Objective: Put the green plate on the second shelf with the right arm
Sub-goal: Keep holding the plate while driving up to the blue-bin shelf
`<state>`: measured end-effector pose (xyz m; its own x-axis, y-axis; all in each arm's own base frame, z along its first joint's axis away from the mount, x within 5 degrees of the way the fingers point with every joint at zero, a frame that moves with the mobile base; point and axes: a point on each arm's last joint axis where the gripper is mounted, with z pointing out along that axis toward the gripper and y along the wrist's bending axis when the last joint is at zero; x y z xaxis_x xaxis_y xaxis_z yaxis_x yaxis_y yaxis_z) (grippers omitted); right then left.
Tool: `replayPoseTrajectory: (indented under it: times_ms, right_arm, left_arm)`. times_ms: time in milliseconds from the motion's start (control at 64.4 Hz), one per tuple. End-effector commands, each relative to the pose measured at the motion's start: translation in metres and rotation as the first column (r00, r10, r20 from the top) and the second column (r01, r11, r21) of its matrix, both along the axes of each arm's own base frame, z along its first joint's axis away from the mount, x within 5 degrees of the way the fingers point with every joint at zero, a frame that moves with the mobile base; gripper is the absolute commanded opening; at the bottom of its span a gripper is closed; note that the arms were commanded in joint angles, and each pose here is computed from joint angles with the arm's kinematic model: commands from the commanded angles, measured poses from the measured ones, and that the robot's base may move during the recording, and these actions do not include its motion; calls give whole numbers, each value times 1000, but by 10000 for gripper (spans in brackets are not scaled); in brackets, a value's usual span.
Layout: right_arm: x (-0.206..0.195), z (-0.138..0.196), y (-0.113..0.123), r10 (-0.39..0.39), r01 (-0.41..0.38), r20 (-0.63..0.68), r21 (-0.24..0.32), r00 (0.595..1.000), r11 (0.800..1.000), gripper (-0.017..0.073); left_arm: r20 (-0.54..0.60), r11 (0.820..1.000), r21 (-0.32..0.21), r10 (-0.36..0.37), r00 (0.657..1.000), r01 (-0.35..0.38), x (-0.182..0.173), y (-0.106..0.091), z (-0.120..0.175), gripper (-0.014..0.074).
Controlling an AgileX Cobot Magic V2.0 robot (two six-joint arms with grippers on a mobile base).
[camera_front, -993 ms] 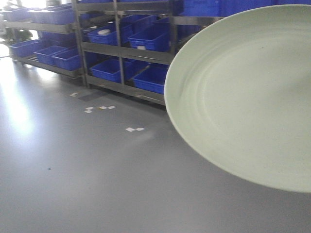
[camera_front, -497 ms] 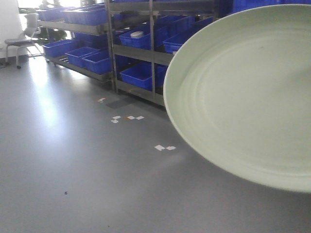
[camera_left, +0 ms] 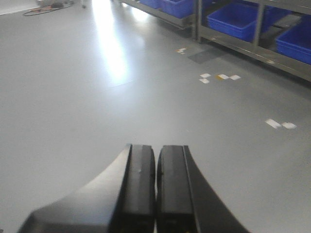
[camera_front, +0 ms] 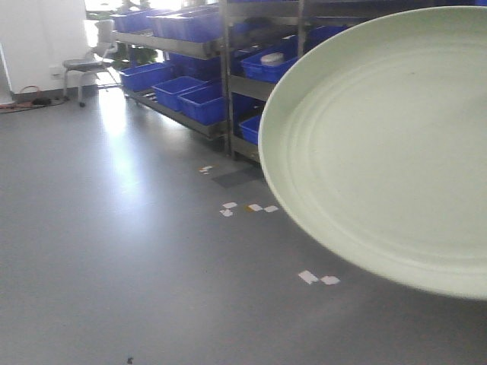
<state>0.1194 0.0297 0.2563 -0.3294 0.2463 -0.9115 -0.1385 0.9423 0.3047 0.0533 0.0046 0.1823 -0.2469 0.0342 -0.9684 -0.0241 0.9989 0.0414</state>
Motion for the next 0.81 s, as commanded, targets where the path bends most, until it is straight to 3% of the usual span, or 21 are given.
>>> replayPoseTrajectory:
  times_ms: [0,792]
  right_arm:
    - [2,21,2,18,-23,135,35,991,999,55]
    - [2,21,2,18,-23,135,35,991,999,55]
  left_arm:
    - [44,1000,-4,-13,999,13,1,-1,-7,125]
    - [43,1000,-4,-13,999,13,1,-1,-7,125]
